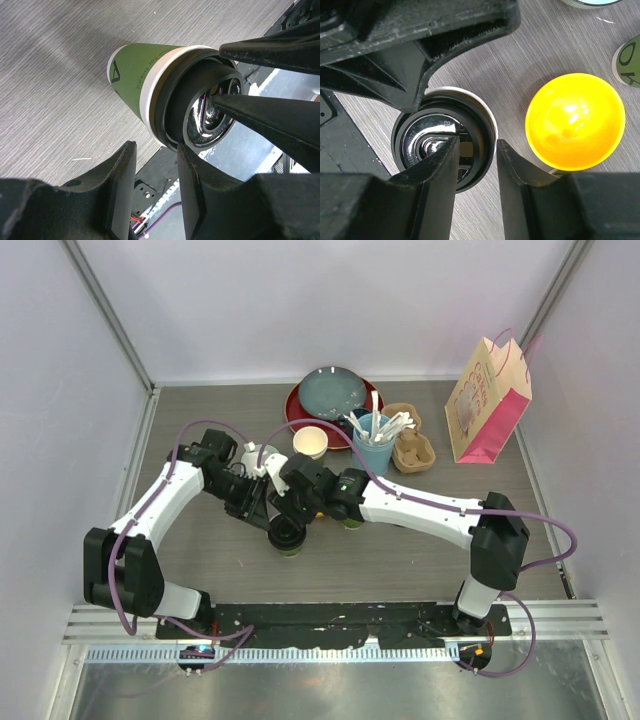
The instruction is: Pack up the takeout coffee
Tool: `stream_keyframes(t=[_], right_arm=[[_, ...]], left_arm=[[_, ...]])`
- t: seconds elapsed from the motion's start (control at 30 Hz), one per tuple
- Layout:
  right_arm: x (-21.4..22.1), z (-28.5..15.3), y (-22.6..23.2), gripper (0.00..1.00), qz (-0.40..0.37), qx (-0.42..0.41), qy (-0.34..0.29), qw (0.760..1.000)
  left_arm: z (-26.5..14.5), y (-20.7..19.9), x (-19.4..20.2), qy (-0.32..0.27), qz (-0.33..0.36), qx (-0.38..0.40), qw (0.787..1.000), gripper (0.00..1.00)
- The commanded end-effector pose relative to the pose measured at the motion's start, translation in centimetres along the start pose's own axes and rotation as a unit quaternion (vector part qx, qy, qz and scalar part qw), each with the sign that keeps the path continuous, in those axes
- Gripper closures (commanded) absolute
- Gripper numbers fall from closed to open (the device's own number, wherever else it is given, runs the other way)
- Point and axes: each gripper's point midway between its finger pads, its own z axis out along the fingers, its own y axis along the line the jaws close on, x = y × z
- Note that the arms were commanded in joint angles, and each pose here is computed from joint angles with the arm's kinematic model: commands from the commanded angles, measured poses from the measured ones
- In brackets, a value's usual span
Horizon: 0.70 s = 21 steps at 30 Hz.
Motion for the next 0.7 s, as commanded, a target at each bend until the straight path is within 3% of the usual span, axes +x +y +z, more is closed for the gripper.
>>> stream_keyframes(t=[0.0, 0.4, 0.5, 0.57, 0.67], right_arm=[[-1.6, -1.6, 0.1, 0.59, -0.007, -0.008, -0.024, 1.000], [-0.6, -0.7, 0.5, 0.62, -0.009, -0.025, -0.004, 1.000], [-0.8, -0.6, 0.5, 0.71, -0.010, -0.025, -0.006, 1.000], [-1.0, -0.6, 0.4, 0.82, -0.010, -0.023, -0.009, 1.000], [-1.4, -0.7, 0.5, 0.87, -0.011, -0.025, -0.015, 1.000]], left_arm=[[0.0, -0.5, -0.1, -0.002, 0.006, 0.011, 1.000, 0.59], [-0.2, -0.6, -0.2, -0.005, 0.008, 0.011, 1.000, 0.59], [-0.2, -0.6, -0.2, -0.007, 0.010, 0.011, 1.000, 0.59], [-0.2, -0.7, -0.2, -0.007, 0.010, 0.012, 1.000, 0.59], [-0.2, -0.7, -0.2, -0.005, 0.009, 0.012, 1.000, 0.59]])
